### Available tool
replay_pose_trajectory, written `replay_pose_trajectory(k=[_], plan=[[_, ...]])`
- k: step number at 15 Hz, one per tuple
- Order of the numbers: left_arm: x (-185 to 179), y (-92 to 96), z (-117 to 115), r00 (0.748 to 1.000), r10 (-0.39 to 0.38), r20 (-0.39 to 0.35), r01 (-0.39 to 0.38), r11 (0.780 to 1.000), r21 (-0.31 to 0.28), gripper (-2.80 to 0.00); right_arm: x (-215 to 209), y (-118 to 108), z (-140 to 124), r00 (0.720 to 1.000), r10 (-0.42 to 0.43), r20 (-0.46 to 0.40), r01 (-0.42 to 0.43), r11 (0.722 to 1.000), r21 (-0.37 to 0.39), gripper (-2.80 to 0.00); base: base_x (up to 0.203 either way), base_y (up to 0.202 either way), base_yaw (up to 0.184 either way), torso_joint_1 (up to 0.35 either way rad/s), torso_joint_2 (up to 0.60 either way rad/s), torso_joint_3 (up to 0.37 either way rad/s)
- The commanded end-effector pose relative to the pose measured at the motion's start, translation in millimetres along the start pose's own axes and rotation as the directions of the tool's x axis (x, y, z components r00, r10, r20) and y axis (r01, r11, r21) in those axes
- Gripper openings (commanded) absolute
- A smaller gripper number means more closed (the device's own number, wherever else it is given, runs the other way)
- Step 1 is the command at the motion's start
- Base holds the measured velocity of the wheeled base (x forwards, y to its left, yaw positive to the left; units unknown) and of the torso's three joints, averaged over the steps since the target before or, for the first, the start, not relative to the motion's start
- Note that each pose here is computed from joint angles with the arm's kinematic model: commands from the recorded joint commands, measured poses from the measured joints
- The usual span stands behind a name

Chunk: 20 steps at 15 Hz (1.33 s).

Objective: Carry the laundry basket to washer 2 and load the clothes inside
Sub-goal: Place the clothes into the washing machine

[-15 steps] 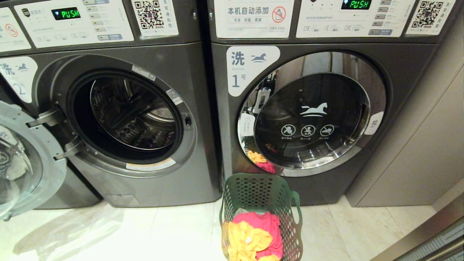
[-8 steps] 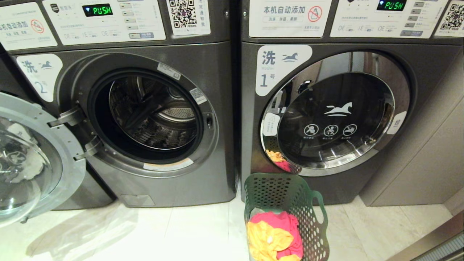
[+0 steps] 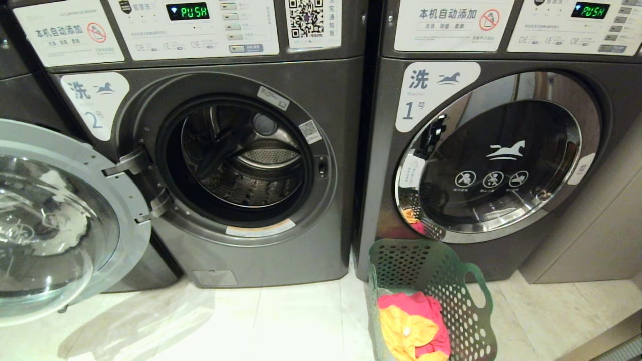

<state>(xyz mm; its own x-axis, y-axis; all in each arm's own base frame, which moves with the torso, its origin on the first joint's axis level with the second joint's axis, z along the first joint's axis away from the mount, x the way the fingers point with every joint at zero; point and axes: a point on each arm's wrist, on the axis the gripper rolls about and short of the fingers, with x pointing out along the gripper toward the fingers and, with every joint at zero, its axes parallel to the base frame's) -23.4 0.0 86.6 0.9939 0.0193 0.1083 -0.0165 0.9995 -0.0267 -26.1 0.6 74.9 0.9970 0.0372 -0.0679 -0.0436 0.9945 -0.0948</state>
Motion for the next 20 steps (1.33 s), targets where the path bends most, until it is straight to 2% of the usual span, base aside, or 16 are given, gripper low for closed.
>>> replay_pose_trajectory(k=[1,12,20], plan=[[2.1,0.3,-11.3,0.999,0.002,-0.04,-0.002,1.0,0.0,-2.8,0.0,0.0,0.1,1.0,0.001,-0.001,-0.001,1.0,-0.001,-2.8,0.0,0.19,0.001,0.003,0.01,0.002],[2.1,0.3,-11.3,0.999,0.003,-0.041,-0.003,1.0,-0.001,-2.8,0.1,0.0,-0.1,1.0,0.003,-0.002,-0.003,1.0,-0.002,-2.8,0.0,0.185,-0.001,0.001,0.0,0.003],[2.1,0.3,-11.4,0.999,0.002,-0.041,-0.002,1.0,0.0,-2.8,0.0,0.1,0.1,1.0,0.004,-0.002,-0.004,1.0,-0.004,-2.8,0.0,0.01,0.001,0.001,0.0,0.0]])
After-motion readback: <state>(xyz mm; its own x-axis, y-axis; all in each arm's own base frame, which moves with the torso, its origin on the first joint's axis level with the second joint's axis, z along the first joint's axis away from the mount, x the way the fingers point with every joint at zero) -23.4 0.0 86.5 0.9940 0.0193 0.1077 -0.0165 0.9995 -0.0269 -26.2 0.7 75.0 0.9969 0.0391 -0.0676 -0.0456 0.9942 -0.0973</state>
